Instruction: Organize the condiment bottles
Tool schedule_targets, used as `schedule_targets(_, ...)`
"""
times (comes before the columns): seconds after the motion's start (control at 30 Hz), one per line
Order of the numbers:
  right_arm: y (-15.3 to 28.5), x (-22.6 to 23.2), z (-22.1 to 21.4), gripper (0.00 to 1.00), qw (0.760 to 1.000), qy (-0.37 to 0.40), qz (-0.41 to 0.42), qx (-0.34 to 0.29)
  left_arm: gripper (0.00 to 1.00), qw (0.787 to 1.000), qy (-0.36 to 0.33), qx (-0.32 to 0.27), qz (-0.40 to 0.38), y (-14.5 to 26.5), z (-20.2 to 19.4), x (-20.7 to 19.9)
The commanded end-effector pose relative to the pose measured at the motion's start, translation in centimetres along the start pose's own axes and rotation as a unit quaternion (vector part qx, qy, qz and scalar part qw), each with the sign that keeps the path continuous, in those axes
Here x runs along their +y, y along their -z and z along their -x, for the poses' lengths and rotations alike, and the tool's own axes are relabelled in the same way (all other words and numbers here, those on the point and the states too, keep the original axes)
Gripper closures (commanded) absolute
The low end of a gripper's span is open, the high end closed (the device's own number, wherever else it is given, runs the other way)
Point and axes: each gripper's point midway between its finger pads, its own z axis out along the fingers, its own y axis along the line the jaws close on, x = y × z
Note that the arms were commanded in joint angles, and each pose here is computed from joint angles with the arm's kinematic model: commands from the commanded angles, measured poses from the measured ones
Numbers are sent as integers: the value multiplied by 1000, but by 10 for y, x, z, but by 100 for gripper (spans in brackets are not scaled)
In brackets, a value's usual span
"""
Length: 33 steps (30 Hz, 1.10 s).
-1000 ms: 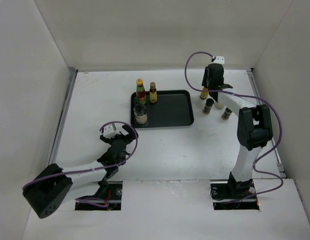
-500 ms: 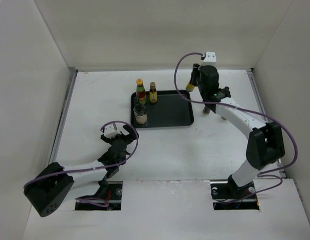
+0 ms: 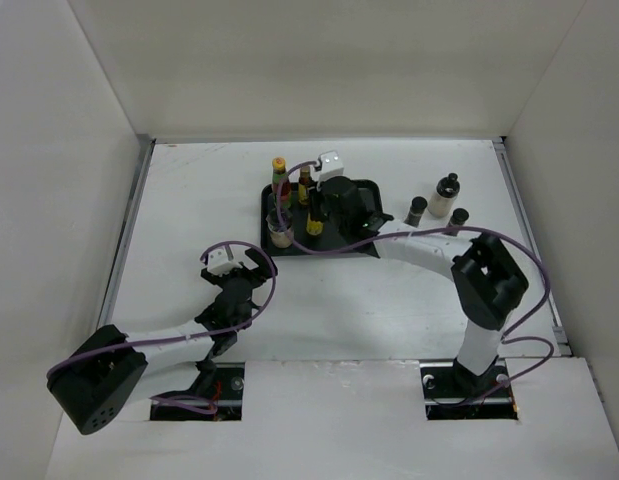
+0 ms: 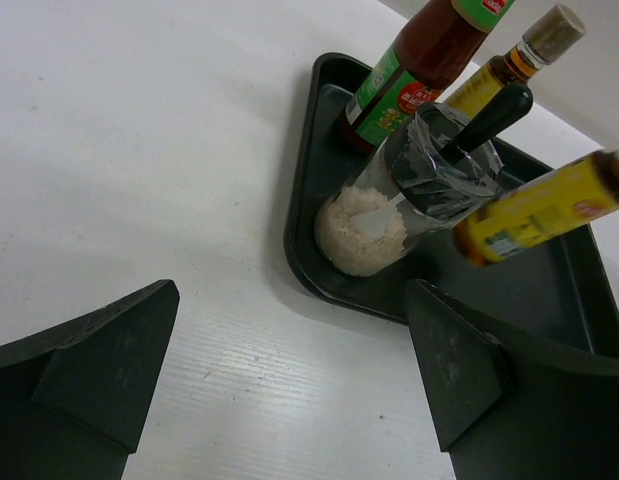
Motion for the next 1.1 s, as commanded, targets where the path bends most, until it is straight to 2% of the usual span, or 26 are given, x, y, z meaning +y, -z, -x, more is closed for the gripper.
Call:
schedule_targets(0.0, 0, 21, 38, 71, 997, -28, 10, -65, 0, 999, 40, -24, -22, -3, 19, -20)
schedule_targets(0.23, 1, 42, -5, 68, 999, -5, 1, -36, 0, 999, 39, -20, -26, -2, 17, -23)
schedule_targets(0.27, 1, 41, -9, 65, 999, -6, -3, -34, 0, 999, 40, -21, -28, -2, 18, -24)
schedule_targets(0.4, 11, 38, -5, 37, 999, -12, -7, -45, 0, 999, 37, -20, -25, -2, 16, -23)
schedule_targets(0.57, 41, 24, 21, 20, 997, -27, -9, -73, 0, 998, 41, -21, -30, -1, 18, -25)
schedule_targets(0.67, 58, -20, 34, 15, 994, -53, -41, -87, 0, 999, 40, -20, -29, -2, 17, -25)
schedule_targets(0.77, 69, -83, 27, 12, 989, -65, -104, -83, 0, 998, 43, -20, -36, 0, 18, -28)
schedule_targets(0.9, 79, -185, -4, 8, 966, -74, -244, -40, 0, 999, 38, -13, -37, -1, 13, -30)
schedule_targets(0.97, 76, -211, -17, 8, 959, -79, -271, -24, 0, 998, 41, -11, -45, 0, 14, -33)
schedule_targets(1.07, 66, -224, -29, 7, 958, -88, -272, -5, 0, 999, 38, -12, -37, -1, 13, -29)
